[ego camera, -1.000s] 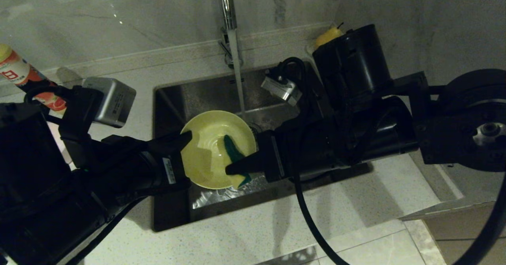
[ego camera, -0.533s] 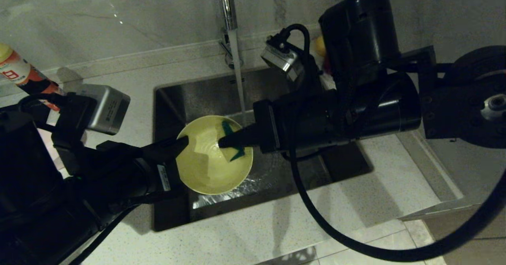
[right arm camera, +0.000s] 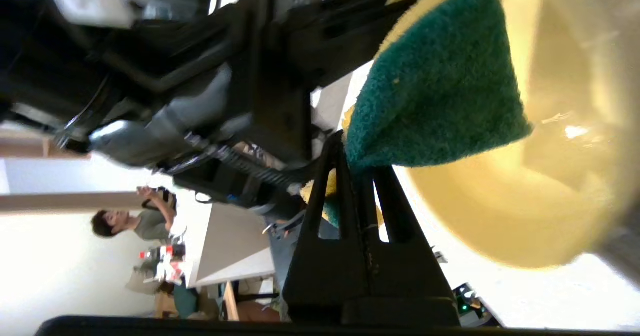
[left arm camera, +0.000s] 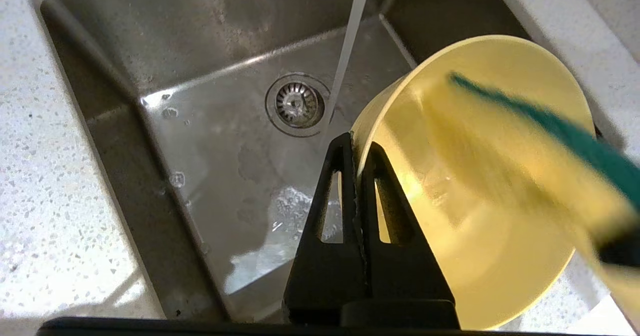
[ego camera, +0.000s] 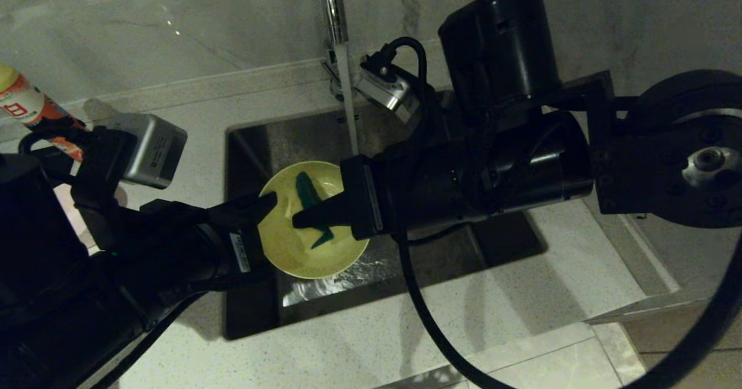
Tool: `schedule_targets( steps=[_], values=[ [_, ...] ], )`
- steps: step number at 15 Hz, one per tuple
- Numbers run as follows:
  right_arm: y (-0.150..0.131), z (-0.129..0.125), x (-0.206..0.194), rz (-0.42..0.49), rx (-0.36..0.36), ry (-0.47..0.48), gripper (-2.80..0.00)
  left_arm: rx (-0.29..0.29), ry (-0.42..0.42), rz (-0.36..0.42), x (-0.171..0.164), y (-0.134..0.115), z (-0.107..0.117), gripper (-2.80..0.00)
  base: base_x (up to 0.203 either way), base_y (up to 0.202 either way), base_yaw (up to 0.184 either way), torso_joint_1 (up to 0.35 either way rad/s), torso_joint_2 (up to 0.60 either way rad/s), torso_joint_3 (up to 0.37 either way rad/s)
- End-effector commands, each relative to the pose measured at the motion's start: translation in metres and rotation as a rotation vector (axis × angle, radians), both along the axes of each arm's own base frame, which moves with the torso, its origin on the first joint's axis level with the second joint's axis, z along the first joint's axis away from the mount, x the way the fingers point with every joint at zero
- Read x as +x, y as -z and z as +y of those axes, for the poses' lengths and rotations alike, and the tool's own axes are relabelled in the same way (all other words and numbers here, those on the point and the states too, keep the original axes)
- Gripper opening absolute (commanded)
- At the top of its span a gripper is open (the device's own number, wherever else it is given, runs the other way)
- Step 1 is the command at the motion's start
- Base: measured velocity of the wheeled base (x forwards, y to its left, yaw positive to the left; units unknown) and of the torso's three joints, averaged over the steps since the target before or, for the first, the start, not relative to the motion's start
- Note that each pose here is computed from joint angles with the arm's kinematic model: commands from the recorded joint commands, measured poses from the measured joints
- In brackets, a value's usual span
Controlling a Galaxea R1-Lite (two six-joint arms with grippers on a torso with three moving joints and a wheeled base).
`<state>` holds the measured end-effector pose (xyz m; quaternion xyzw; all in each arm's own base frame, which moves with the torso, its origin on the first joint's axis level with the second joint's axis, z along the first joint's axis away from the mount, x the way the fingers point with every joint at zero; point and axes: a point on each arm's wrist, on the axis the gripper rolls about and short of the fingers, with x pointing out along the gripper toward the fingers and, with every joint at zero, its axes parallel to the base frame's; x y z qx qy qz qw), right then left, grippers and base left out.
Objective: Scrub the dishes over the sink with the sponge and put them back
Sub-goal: Wipe the bowl, then rinse the bowl
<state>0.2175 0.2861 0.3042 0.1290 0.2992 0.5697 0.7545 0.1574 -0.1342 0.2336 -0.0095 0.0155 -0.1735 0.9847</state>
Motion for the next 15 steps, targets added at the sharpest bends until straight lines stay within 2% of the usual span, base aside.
schedule_targets(
  steps=[1, 4, 6, 8, 9, 10, 13, 15],
  values=[
    [-0.006, -0.005, -0.013, 0.004, 0.000, -0.021, -2.80, -0.007, -0.008, -0.002, 0.002, -0.001, 0.000, -2.80, 0.000, 0.000, 0.000, 0.000, 0.00, 0.000],
    [-0.015, -0.021, -0.027, 0.001, 0.001, -0.025, -2.80, -0.003, -0.031, 0.014, 0.008, 0.003, 0.001, -2.80, 0.000, 0.000, 0.000, 0.000, 0.00, 0.000],
    [-0.028, -0.042, -0.042, -0.023, 0.028, -0.025, -2.80, -0.013, -0.058, 0.046, 0.016, 0.008, 0.001, -2.80, 0.000, 0.000, 0.000, 0.000, 0.00, 0.000],
    [-0.040, -0.063, -0.058, -0.048, 0.059, -0.022, -2.80, -0.039, -0.108, 0.114, 0.033, 0.019, -0.001, -2.80, 0.000, 0.000, 0.000, 0.000, 0.00, 0.000],
    [-0.048, -0.073, -0.063, -0.066, 0.082, -0.016, -2.80, -0.059, -0.131, 0.160, 0.041, 0.025, -0.002, -2.80, 0.000, 0.000, 0.000, 0.000, 0.00, 0.000],
    [-0.056, -0.084, -0.067, -0.086, 0.104, 0.000, -2.80, -0.103, -0.153, 0.206, 0.048, 0.026, -0.003, -2.80, 0.000, 0.000, 0.000, 0.000, 0.00, 0.000],
    [-0.076, -0.122, -0.064, -0.125, 0.143, 0.094, -2.80, -0.182, -0.207, 0.335, 0.070, 0.023, -0.010, -2.80, 0.000, 0.000, 0.000, 0.000, 0.00, 0.000],
    [-0.081, -0.148, -0.056, -0.130, 0.164, 0.134, -2.80, -0.266, -0.256, 0.401, 0.091, 0.022, -0.014, -2.80, 0.000, 0.000, 0.000, 0.000, 0.00, 0.000]
  ],
)
